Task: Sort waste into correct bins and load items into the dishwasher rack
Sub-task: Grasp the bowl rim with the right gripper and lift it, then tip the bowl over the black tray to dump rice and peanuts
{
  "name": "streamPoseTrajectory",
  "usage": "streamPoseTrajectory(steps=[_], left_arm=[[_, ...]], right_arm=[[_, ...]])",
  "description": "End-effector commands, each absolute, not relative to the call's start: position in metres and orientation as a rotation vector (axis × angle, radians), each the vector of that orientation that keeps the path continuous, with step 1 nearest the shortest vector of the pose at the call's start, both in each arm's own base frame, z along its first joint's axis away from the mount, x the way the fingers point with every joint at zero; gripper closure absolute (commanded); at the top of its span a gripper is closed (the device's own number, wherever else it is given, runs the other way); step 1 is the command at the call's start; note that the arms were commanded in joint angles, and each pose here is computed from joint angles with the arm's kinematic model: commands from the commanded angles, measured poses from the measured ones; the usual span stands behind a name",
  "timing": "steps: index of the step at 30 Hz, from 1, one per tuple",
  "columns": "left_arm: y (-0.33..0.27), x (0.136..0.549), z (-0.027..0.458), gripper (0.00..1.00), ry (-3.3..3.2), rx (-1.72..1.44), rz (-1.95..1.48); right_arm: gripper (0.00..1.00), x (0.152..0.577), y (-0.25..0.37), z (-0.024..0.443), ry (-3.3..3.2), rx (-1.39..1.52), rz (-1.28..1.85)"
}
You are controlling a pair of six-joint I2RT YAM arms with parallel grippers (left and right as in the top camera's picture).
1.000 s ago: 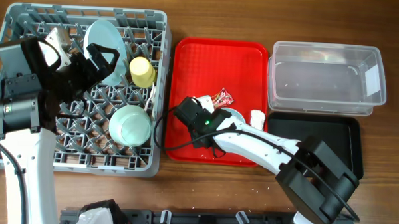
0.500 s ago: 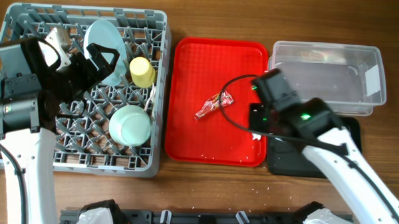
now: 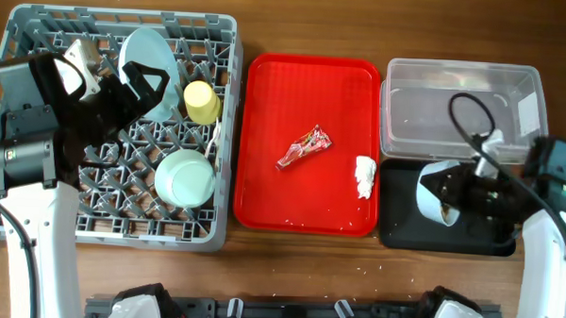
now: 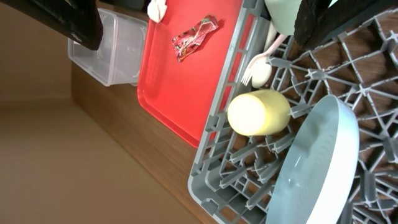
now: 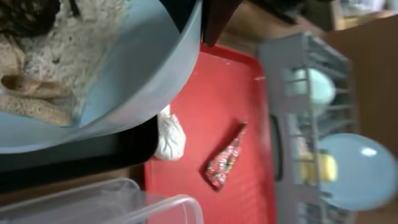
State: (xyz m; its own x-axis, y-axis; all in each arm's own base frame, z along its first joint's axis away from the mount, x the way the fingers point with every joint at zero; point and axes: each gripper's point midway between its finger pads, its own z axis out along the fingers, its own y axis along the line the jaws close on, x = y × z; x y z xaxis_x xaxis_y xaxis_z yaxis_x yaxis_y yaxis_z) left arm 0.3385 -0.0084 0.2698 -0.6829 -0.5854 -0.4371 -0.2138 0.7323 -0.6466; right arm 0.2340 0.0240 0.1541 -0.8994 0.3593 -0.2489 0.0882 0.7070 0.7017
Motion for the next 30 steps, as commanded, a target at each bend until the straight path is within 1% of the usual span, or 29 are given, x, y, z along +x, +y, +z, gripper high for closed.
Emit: streamPoseTrajectory(steps=[1,4,7,9,15,19,21,25,26,30], left_arm=[[-0.009,0.339,0.273,0.00,2.275,-0.605,-0.762],[-0.009,0.339,0.273,0.00,2.275,-0.605,-0.762],[-0.009,0.339,0.273,0.00,2.275,-0.605,-0.763],[-0.009,0.339,0.273,0.00,2.275,-0.605,-0.762],[-0.009,0.339,0.273,0.00,2.275,-0.606,-0.762],[-0.009,0.339,0.273,0.00,2.275,-0.605,-0.762],[-0.009,0.339,0.273,0.00,2.275,-0.606,-0.762],[-0.009,0.339,0.273,0.00,2.275,-0.605,-0.762],[-0.009,0.339,0.273,0.00,2.275,-0.605,-0.762],[-0.009,0.339,0.273,0.00,2.275,-0.605,-0.762]], right_arm=[[0.96,0.240,0.025,0.170,2.279,0.338,1.250],[0.96,0.243,0.024,0.176,2.140,0.333,1.337],[0.96,0.244,0.030,0.193,2.044,0.317,1.441],[0.96,0.244,0.029,0.193,2.048,0.384,1.479],[0.96,0.255,0.021,0.195,2.036,0.385,1.441],[0.96,0.262,0.016,0.198,2.026,0.493,1.487],[0.96,0.265,0.014,0.199,2.018,0.464,1.464],[0.96,0.268,0.011,0.201,2.010,0.520,1.491],[0.96,0.267,0.013,0.206,1.990,0.551,1.550],[0.96,0.268,0.017,0.241,1.858,0.410,1.708]])
